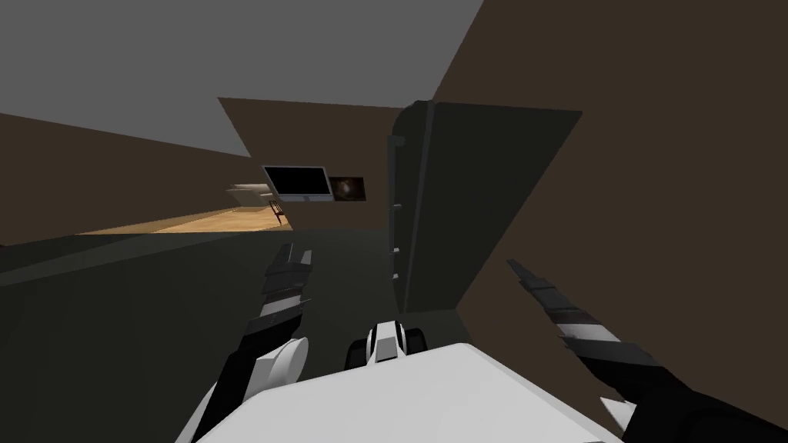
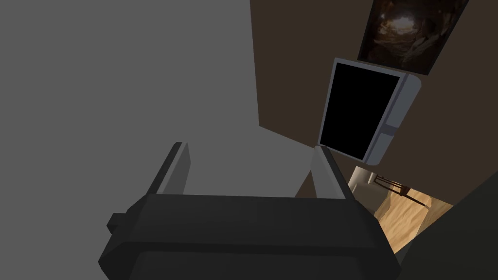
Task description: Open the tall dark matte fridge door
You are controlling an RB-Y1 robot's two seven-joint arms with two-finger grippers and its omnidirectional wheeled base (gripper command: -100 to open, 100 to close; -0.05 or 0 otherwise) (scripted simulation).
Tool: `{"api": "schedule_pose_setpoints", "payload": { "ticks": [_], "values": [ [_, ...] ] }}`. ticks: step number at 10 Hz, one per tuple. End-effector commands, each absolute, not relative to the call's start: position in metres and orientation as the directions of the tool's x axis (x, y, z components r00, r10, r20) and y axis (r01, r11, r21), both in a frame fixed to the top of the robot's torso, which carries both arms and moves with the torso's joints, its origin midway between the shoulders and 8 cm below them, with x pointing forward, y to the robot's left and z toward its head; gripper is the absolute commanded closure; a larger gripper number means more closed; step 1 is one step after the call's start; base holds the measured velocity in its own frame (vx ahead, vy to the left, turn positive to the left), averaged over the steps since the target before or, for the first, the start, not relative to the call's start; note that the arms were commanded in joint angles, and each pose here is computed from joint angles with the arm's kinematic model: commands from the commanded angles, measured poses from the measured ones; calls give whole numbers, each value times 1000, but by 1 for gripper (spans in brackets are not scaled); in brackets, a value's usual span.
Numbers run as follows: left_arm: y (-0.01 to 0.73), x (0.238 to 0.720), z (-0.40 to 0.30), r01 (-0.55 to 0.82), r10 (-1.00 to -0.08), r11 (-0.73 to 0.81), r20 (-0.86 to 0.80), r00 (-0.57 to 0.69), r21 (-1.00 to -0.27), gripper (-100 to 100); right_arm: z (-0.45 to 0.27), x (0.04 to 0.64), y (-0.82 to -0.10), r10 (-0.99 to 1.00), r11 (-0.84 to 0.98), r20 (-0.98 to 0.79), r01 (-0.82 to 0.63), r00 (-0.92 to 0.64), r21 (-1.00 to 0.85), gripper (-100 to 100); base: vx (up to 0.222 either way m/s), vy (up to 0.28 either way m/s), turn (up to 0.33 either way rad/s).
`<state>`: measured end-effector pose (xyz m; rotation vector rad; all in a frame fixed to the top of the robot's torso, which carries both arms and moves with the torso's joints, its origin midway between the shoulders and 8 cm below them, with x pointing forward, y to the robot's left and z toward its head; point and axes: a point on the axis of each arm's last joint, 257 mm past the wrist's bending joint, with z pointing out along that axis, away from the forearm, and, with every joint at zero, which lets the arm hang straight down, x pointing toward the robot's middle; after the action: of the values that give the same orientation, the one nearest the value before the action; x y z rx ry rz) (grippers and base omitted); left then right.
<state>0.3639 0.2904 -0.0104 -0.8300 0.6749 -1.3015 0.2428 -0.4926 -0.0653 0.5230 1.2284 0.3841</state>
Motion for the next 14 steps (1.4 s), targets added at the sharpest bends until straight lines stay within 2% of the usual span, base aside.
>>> {"api": "schedule_pose_setpoints", "payload": {
  "ticks": [1, 7, 8, 11, 14],
  "values": [
    [290, 364, -10, 548, -987, 65, 26, 157, -834, 0, -63, 225, -516, 448, 873, -854, 76, 265, 481, -100, 15, 61, 78],
    [290, 364, -10, 548, -987, 65, 26, 157, -834, 0, -50, 181, -567, 192, 948, -974, 234, 122, 217, -100, 14, 73, 133],
    [290, 364, -10, 548, -987, 65, 26, 157, -834, 0, -51, 168, -579, 128, 954, -990, 265, 55, 138, -100, 18, 76, 167],
    [290, 364, -10, 548, -987, 65, 26, 157, -834, 0, -32, 152, -599, 19, 952, -1000, 304, -2, 17, -100, 20, 64, 116],
    [290, 364, -10, 548, -987, 65, 26, 157, -834, 0, -16, 128, -626, -124, 927, -982, 336, -139, -165, -100, 24, 75, 161]
  ]
}}
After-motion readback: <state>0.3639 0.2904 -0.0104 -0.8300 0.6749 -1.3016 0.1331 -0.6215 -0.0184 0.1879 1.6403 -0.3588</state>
